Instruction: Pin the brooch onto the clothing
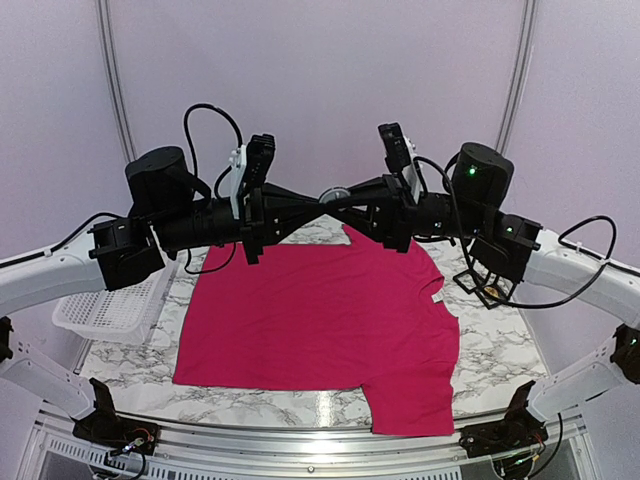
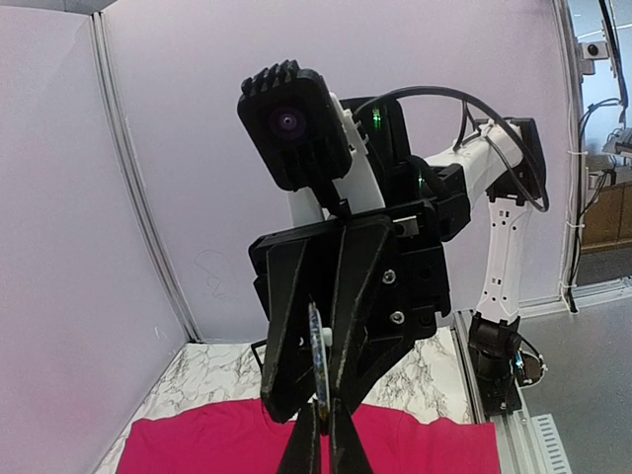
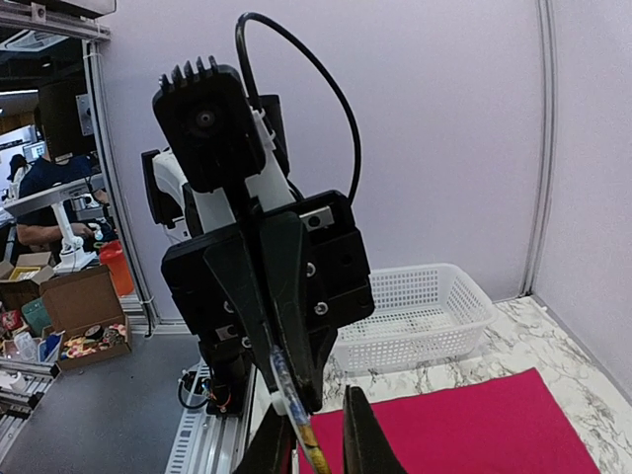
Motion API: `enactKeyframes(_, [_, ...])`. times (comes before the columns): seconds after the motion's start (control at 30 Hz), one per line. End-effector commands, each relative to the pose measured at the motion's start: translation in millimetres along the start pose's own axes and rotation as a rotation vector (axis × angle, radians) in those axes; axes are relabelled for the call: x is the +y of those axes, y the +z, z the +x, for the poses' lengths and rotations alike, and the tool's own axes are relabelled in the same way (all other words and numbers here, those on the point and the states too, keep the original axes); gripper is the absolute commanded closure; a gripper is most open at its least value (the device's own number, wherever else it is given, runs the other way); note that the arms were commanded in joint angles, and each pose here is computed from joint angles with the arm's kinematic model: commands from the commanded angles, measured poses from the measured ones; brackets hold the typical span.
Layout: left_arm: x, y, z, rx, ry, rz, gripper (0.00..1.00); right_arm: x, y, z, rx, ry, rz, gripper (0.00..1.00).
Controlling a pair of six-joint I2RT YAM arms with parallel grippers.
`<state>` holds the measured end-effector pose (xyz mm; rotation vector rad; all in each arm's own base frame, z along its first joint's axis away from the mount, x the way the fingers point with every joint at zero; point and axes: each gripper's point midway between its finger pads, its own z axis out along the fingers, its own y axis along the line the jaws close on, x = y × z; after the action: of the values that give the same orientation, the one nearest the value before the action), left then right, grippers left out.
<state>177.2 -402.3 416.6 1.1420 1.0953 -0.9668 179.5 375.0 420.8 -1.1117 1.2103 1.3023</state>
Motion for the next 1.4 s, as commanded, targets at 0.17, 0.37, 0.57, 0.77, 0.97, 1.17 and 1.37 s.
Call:
enactKeyframes(0.17, [-11, 2, -7, -0.007, 0.012, 0.008, 1.0, 11, -5, 7, 0.065, -0.052, -0.013, 0.6])
enactKeyframes(0.37, [-9, 0, -6, -0.001, 0.0, 0.004, 1.0, 24, -21, 9, 0.116, -0.109, -0.014, 0.39])
enactKeyframes(0.57, [-11, -2, -6, 0.003, -0.004, 0.012, 1.0, 16, -32, -3, 0.092, -0.138, 0.096, 0.45])
enactKeyframes(0.77, [-14, -4, -9, -0.004, 0.012, 0.027, 1.0, 11, -35, -10, 0.063, -0.147, 0.134, 0.7])
enactKeyframes(0.97, [-15, -3, -6, 0.002, 0.002, 0.034, 1.0, 14, -32, -15, 0.054, -0.153, 0.112, 0.82])
enactKeyframes(1.17, [-16, -3, -8, -0.002, 0.0, 0.04, 1.0, 12, -28, -10, 0.068, -0.135, 0.102, 0.87])
enactKeyframes(1.37, [-15, -1, -6, 0.004, -0.015, 0.04, 1.0, 13, -27, -10, 0.067, -0.13, 0.092, 1.0])
